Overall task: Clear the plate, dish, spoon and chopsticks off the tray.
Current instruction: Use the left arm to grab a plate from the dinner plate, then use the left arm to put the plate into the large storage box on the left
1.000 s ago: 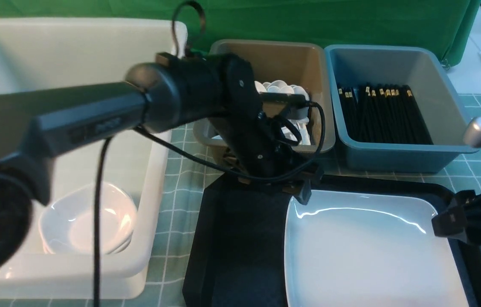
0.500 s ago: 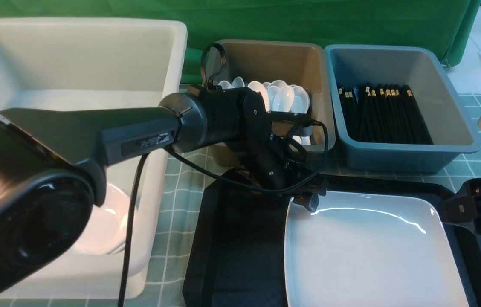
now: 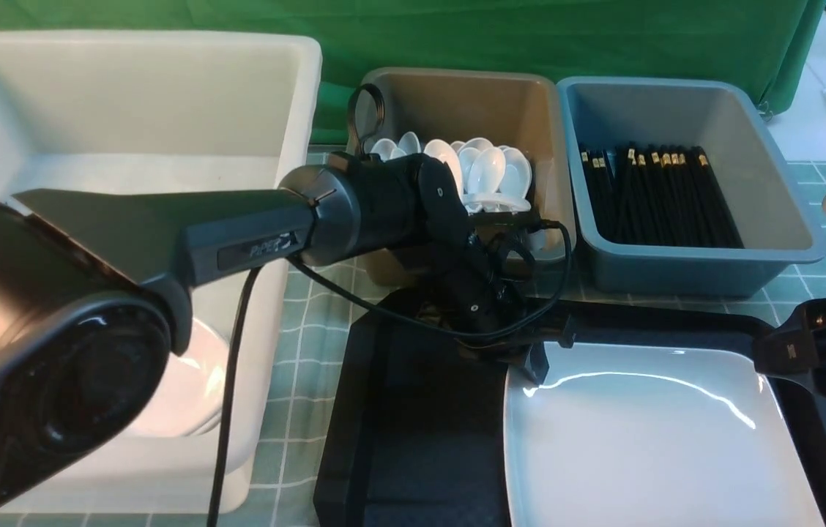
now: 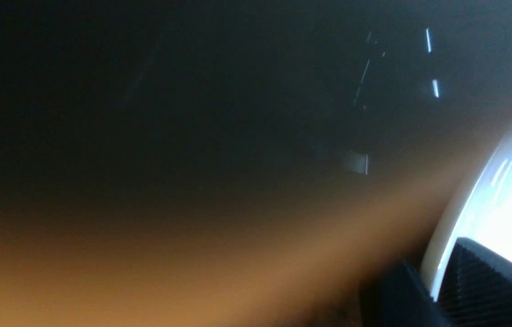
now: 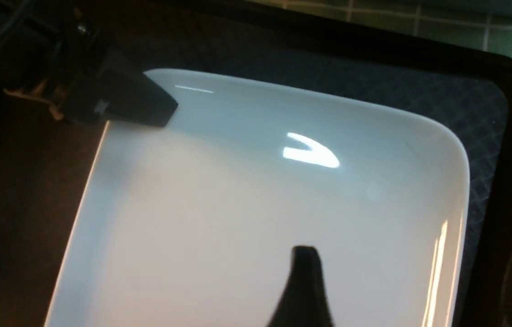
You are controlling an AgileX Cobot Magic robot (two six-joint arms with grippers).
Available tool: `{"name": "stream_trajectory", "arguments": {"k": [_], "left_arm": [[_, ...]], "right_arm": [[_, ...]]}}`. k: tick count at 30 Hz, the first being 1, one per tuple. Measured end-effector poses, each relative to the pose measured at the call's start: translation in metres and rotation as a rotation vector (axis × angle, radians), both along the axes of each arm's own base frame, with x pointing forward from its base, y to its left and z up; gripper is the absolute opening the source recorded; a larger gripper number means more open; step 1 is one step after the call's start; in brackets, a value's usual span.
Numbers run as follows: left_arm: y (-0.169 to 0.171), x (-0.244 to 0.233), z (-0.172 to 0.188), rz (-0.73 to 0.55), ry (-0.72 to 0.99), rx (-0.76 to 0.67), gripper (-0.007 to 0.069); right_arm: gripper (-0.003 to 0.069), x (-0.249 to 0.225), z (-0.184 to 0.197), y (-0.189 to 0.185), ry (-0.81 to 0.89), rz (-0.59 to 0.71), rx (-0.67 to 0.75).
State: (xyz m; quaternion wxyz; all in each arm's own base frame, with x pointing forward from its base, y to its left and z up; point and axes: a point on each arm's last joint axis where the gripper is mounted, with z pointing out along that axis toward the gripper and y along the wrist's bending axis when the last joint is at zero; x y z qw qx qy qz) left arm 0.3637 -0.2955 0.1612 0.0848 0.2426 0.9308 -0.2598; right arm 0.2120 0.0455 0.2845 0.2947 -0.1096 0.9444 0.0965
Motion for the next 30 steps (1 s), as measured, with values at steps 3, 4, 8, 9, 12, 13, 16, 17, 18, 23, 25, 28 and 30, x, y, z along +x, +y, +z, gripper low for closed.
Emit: {"name": "stream_trajectory", "arguments": {"k": [3,4,8,9,12,13,16,17,18,23,25,28,30], "left_arm": [[0.001,-0.003,0.011,-0.01,-0.007,-0.006,0.0109],[0.001,-0.006,0.023,-0.016,-0.022,-0.019,0.0079],[0.004,-0.014,0.056,-0.035,-0.057,-0.05,0.0036],[0.005,-0.016,0.064,-0.041,-0.072,-0.053,0.0029],[0.013,-0.021,0.091,-0.052,-0.129,-0.062,0.0015],[0.015,-0.023,0.098,-0.054,-0.148,-0.064,0.0014],[0.021,-0.026,0.114,-0.051,-0.186,-0.065,0.0013],[0.023,-0.026,0.118,-0.047,-0.193,-0.064,0.0013],[0.025,-0.027,0.122,-0.043,-0.2,-0.064,0.0013],[0.038,-0.029,0.141,-0.02,-0.238,-0.062,0.0016],[0.045,-0.03,0.151,-0.005,-0.253,-0.061,0.0019],[0.062,-0.03,0.169,0.029,-0.286,-0.064,0.0022],[0.078,-0.03,0.182,0.069,-0.308,-0.075,0.0022]], "right_arm": [[0.0566,0.0,0.0,0.0,0.0,0.0,0.0],[0.0566,0.0,0.0,0.0,0.0,0.0,0.0],[0.0566,0.0,0.0,0.0,0.0,0.0,0.0],[0.0566,0.0,0.0,0.0,0.0,0.0,0.0],[0.0566,0.0,0.0,0.0,0.0,0.0,0.0],[0.0566,0.0,0.0,0.0,0.0,0.0,0.0],[0.0566,0.0,0.0,0.0,0.0,0.0,0.0],[0.0566,0.0,0.0,0.0,0.0,0.0,0.0],[0.0566,0.0,0.0,0.0,0.0,0.0,0.0],[0.0566,0.0,0.001,0.0,-0.003,0.0,0.0],[0.0566,-0.002,0.002,0.0,-0.01,0.0,0.001],[0.0566,-0.009,0.012,-0.001,-0.056,0.0,0.008],[0.0566,-0.015,0.019,-0.002,-0.088,0.0,0.012]]}}
